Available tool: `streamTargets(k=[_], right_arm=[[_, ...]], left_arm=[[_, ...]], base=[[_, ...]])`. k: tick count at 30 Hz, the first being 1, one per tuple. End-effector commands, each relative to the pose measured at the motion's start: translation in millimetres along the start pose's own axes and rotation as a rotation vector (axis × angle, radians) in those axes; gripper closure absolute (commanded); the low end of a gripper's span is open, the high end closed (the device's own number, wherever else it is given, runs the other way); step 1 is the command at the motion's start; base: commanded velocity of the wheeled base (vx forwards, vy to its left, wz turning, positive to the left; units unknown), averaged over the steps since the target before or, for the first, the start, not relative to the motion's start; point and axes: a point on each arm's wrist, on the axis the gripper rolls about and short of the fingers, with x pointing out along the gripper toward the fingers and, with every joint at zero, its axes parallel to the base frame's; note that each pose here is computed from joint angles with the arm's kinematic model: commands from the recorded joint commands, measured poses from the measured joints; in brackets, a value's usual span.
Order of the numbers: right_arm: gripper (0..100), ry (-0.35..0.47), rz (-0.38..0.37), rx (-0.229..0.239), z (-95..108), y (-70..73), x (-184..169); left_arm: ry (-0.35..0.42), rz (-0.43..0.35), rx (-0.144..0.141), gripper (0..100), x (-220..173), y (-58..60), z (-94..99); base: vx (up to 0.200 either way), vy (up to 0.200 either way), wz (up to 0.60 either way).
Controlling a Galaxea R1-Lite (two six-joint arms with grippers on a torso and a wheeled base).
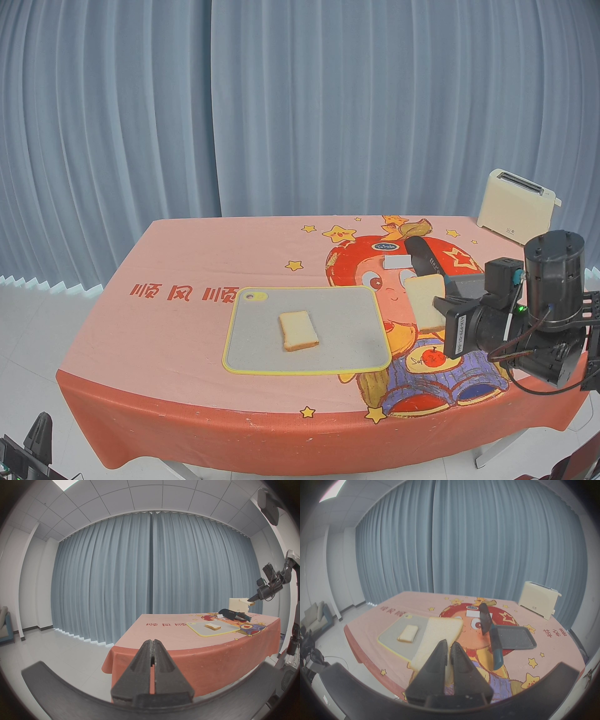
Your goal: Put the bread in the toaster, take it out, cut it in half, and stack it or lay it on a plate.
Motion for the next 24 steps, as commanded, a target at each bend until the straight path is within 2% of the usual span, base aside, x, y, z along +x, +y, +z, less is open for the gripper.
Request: streamTargets(k=[1, 9, 24], right_arm=[[100, -0.032, -0.004, 0.009, -7.6, -4.9, -7.1], [100, -0.046, 0.037, -0.006, -19.9, 6.0, -2.4], [100, -0.034, 0.031, -0.008, -23.3, 5.7, -0.5]], left_arm=[[-0.004, 0.003, -0.002, 100, -0.2, 0.1, -3.9], [-0.004, 0.003, -0.002, 100, -0.2, 0.1, -3.9], [-0.002, 0.001, -0.001, 100, -0.1, 0.0, -4.3]], base=[[0.000, 0.000, 0.00], [0.000, 0.000, 0.00], [0.000, 0.000, 0.00]])
